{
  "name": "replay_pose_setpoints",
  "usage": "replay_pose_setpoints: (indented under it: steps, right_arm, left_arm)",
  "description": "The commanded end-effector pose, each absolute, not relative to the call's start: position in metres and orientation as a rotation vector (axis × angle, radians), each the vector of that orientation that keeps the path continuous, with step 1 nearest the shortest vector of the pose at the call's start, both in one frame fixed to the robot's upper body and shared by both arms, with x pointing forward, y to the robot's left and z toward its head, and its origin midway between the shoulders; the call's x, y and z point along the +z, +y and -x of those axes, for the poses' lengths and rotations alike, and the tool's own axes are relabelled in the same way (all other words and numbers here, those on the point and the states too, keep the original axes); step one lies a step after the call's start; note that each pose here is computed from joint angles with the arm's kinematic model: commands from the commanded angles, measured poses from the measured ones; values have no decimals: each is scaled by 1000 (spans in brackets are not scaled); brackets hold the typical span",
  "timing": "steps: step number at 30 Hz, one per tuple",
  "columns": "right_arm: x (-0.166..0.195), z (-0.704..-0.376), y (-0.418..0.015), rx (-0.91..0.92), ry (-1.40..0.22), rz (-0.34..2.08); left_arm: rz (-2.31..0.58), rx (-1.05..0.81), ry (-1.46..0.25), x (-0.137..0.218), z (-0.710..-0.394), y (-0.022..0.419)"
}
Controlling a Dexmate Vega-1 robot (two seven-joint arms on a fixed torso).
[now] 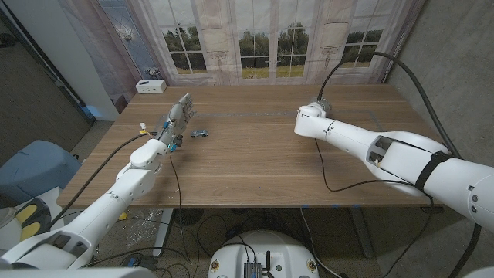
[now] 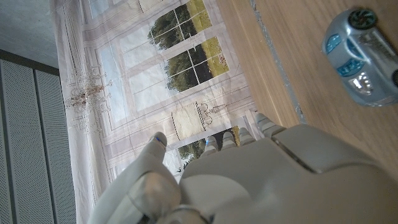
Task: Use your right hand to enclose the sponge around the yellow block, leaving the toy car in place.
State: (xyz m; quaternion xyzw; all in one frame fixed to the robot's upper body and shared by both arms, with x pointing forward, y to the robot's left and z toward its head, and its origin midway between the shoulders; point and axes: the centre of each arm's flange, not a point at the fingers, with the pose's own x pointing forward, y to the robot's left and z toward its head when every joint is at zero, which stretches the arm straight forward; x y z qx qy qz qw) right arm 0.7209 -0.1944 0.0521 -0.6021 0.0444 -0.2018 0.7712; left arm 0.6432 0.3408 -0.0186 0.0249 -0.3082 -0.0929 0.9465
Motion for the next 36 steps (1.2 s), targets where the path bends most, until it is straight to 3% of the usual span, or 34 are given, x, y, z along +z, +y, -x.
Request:
replay_pose_setpoints:
  steps: [1,11,36]
  right_arm:
    - [49,-703,-204,-437,-91,1153]
    - [41,-687,-205,-505,-198,1064]
    - [30,-678,-198,-673,-123,1202]
  left_arm:
    - [-50,-188,-621,-19,-647,341]
    - [-52,-204,-617,-17,-653,340]
    - [-56,-213,-626,-14,-654,340]
